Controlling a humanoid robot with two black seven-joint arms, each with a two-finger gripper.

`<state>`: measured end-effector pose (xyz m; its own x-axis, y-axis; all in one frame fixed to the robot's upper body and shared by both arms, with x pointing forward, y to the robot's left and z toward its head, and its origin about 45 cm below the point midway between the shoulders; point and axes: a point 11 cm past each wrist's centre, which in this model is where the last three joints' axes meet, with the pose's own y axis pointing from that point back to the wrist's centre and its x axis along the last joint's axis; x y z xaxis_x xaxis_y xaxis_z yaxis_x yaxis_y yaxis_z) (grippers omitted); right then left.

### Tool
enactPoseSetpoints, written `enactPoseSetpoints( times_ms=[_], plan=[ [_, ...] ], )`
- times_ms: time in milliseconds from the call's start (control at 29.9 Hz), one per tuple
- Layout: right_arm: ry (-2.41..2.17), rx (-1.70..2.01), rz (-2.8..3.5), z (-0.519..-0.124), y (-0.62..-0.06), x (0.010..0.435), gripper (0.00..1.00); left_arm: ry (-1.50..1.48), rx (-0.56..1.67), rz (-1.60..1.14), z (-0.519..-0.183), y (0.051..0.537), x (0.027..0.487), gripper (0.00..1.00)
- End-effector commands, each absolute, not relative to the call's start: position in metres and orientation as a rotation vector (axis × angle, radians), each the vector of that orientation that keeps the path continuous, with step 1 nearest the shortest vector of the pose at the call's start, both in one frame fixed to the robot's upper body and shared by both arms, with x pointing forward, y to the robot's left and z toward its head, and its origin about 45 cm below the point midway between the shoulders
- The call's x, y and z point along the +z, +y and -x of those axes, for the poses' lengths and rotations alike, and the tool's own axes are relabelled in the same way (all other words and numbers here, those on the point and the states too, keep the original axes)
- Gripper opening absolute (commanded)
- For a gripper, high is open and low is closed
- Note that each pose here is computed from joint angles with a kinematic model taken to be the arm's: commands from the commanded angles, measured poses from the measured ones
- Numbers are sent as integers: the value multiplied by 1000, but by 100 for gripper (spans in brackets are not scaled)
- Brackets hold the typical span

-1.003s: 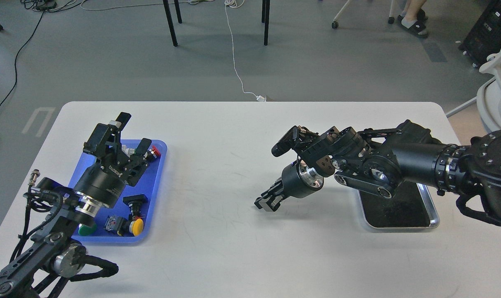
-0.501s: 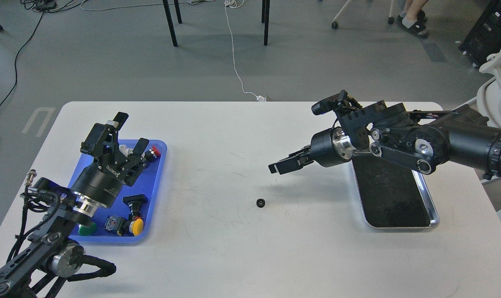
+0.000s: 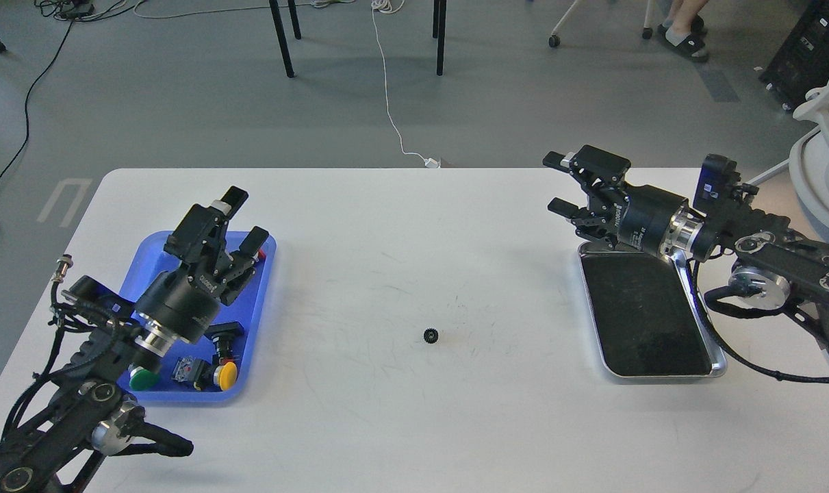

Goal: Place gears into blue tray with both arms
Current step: 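Reach the left gripper to the black part and grasp it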

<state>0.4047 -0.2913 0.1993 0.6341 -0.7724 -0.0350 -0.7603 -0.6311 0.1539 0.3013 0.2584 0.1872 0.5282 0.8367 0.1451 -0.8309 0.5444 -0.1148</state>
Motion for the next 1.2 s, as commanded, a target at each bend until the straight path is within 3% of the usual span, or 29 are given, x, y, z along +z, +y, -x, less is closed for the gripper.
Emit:
enactPoseSetpoints(
  times_ms=[0, 167, 434, 702, 1170],
  plan=[
    [-1596, -408, -2755, -398, -317, 191, 94, -397, 781, -106, -303, 219, 189, 98],
    [-1901, -678, -2717, -390, -343, 180, 94, -789, 403, -365, -306, 176, 182, 98],
    [-1959, -797, -2673, -370, -351, 165, 94, -1225, -141, -654, -330, 128, 154, 98],
    [-1972, -783, -2653, -367, -360, 165, 94, -1301, -283, -737, -351, 96, 127, 93],
    [-1976, -782, -2638, -365, -363, 163, 94, -1278, -316, -754, -344, 96, 111, 67]
  ],
)
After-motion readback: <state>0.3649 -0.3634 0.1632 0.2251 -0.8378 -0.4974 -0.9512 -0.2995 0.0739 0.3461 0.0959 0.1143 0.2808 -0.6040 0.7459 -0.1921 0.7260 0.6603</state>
